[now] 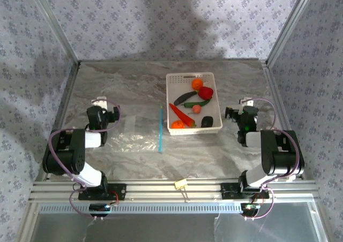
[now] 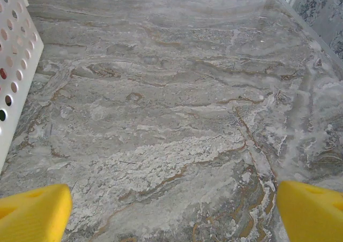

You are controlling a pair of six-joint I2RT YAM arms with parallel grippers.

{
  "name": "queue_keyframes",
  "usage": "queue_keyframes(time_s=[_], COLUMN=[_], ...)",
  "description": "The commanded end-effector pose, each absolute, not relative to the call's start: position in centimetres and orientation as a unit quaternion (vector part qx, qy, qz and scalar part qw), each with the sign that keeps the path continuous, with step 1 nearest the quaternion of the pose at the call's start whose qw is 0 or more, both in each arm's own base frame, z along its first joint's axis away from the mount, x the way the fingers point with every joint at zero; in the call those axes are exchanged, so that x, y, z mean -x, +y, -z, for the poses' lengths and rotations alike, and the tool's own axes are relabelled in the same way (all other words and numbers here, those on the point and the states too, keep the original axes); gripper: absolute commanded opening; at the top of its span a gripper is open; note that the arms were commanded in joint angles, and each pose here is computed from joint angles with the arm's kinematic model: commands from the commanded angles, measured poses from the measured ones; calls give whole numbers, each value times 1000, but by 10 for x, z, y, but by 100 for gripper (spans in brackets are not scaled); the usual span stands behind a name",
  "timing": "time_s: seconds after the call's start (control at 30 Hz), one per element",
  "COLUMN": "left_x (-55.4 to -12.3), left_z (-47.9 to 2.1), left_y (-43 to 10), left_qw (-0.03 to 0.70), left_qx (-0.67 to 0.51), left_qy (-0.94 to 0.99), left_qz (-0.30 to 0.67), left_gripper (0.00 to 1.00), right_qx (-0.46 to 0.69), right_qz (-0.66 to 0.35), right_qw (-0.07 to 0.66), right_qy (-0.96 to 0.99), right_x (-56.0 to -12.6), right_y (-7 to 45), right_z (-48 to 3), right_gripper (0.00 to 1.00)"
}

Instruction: Place the food in the zip-top bag and seal the zipper

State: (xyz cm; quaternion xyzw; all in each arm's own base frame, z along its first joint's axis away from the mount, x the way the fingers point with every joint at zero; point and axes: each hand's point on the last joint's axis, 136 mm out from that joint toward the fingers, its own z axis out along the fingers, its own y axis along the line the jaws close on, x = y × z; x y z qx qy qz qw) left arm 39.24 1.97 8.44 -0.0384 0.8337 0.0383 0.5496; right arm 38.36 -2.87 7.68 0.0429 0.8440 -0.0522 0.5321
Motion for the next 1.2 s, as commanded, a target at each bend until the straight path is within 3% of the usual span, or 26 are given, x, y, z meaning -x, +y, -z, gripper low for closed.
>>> queue_keyframes(time_s=[0.0, 0.53, 0.63, 0.77, 0.9, 1.07, 1.17], left_x=[-397, -399, -401, -407, -396, -363, -333], left_z=[-89, -88, -90, -119, -171, -211, -210], left_y=[17, 11, 11, 15, 14, -20, -46], left_qw=[556, 553, 544, 515, 543, 538, 502], left_qx=[38, 23, 21, 31, 86, 104, 89], left_qy=[830, 833, 839, 856, 835, 836, 859], left_qz=[-30, -11, -7, -10, 17, 36, 35], left_gripper=[100, 100, 86, 59, 60, 59, 58], right_qx=[-37, -37, -37, -41, -45, -68, -69], right_qz=[55, 53, 52, 53, 40, 2, -22], right_qw=[544, 543, 544, 538, 492, 489, 459], right_qy=[837, 837, 837, 840, 868, 870, 885], right_x=[-389, -390, -390, -393, -400, -385, -364], right_y=[-28, -29, -29, -30, -29, -9, 13], right_z=[-84, -84, -84, -94, -128, -178, -196], right_gripper=[100, 100, 96, 88, 78, 79, 81])
